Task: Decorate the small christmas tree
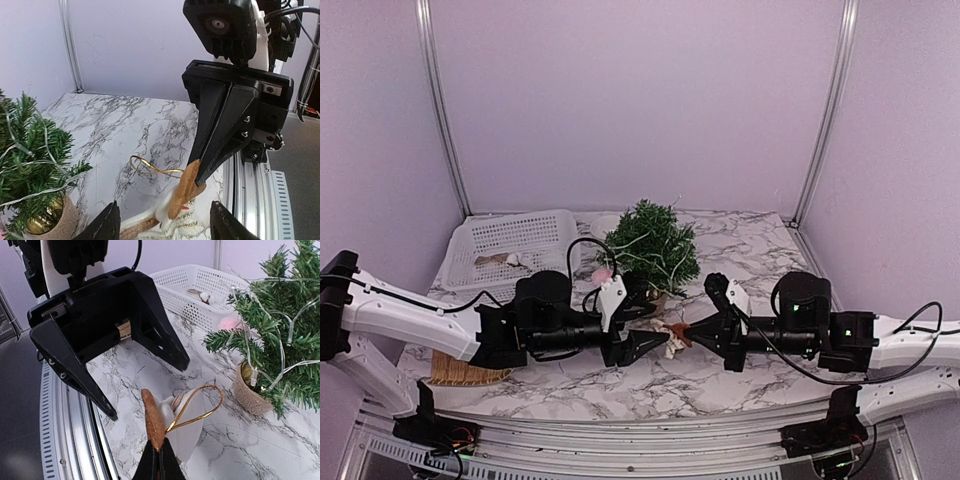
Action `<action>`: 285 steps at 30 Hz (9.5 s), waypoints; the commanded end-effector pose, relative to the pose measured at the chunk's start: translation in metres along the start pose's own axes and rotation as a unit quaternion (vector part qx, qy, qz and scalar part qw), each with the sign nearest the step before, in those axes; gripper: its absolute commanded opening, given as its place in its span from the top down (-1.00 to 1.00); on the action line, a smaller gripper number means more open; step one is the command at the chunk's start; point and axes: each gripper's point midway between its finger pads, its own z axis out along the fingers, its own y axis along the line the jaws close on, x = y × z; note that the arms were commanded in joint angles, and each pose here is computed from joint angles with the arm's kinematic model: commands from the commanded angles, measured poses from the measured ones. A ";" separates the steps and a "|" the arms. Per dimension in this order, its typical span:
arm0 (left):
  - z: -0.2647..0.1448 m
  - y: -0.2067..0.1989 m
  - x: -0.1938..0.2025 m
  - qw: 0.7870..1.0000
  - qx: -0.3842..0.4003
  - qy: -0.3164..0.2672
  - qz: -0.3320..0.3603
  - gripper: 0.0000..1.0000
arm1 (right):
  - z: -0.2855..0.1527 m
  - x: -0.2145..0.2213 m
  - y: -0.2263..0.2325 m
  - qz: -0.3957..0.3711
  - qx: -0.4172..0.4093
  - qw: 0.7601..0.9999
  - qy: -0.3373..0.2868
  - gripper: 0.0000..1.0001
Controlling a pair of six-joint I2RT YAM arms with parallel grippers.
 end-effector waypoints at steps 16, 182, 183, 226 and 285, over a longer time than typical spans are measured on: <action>0.026 -0.016 0.050 0.992 0.075 0.064 0.075 1.00 | -0.035 -0.018 -0.049 0.051 0.120 0.991 -0.040 -0.43; 0.054 0.124 0.120 0.968 -0.159 0.192 0.032 1.00 | 0.058 0.002 -0.147 0.152 0.103 0.982 -0.040 0.78; 0.054 0.124 0.121 0.968 -0.160 0.193 0.031 1.00 | 0.057 0.003 -0.147 0.153 0.104 0.982 -0.039 0.77; 0.017 0.085 0.084 0.986 -0.101 0.133 0.016 -0.12 | 0.008 -0.026 -0.160 0.172 0.115 0.973 -0.106 0.52; -0.040 0.171 0.131 0.925 -0.263 -0.012 -0.276 0.33 | 0.128 0.060 -0.244 0.358 -0.023 0.928 -0.105 0.51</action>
